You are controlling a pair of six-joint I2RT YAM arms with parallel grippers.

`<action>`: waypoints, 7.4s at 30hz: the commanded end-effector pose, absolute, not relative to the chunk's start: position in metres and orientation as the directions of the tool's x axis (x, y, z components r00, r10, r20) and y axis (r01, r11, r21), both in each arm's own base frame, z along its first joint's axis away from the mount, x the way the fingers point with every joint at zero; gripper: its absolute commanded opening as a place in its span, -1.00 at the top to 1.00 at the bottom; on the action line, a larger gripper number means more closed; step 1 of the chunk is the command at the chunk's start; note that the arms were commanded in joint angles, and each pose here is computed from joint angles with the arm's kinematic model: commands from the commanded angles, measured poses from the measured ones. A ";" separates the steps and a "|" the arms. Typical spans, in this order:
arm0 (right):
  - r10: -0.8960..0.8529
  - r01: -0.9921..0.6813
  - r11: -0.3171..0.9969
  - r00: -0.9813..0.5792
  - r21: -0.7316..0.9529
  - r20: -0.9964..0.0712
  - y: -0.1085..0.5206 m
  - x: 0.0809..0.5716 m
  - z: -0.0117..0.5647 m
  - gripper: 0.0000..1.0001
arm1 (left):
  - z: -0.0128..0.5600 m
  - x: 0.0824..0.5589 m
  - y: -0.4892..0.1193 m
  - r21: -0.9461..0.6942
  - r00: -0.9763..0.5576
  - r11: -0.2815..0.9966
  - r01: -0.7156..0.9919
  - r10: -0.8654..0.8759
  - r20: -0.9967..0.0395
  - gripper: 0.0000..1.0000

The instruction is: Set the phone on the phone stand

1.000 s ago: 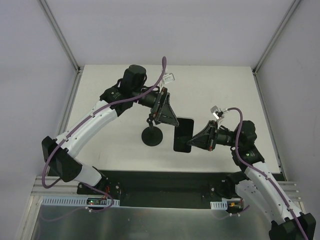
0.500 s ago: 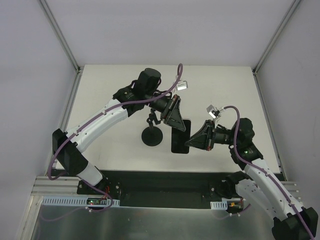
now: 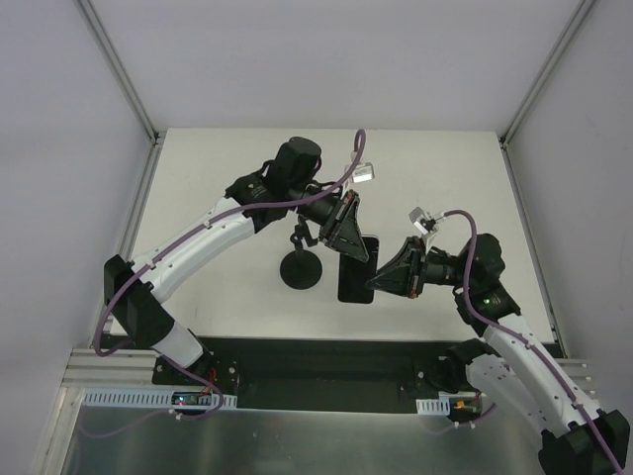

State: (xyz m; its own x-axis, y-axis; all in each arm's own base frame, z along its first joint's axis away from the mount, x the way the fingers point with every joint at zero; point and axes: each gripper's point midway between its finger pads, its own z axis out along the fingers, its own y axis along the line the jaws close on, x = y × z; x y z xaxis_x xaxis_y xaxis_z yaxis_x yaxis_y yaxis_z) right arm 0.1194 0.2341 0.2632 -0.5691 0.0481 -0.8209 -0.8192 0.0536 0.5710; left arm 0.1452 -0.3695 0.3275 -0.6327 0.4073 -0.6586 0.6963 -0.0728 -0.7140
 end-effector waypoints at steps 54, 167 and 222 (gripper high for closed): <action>0.122 -0.278 0.234 -0.942 0.931 -0.312 0.395 0.291 0.239 0.17 | 0.384 0.181 -0.120 -0.222 -0.351 0.910 0.349 -0.093 -0.932 1.00; -0.388 -0.746 0.659 -0.227 -0.096 -0.894 0.286 0.257 0.237 0.99 | 0.385 0.176 -0.275 -0.465 -0.482 0.415 0.782 -0.071 -0.874 1.00; -0.308 -0.906 0.377 -0.320 0.194 -0.896 0.303 0.249 0.240 0.99 | 0.331 0.178 -0.336 0.066 0.090 -0.163 0.984 0.146 -0.985 1.00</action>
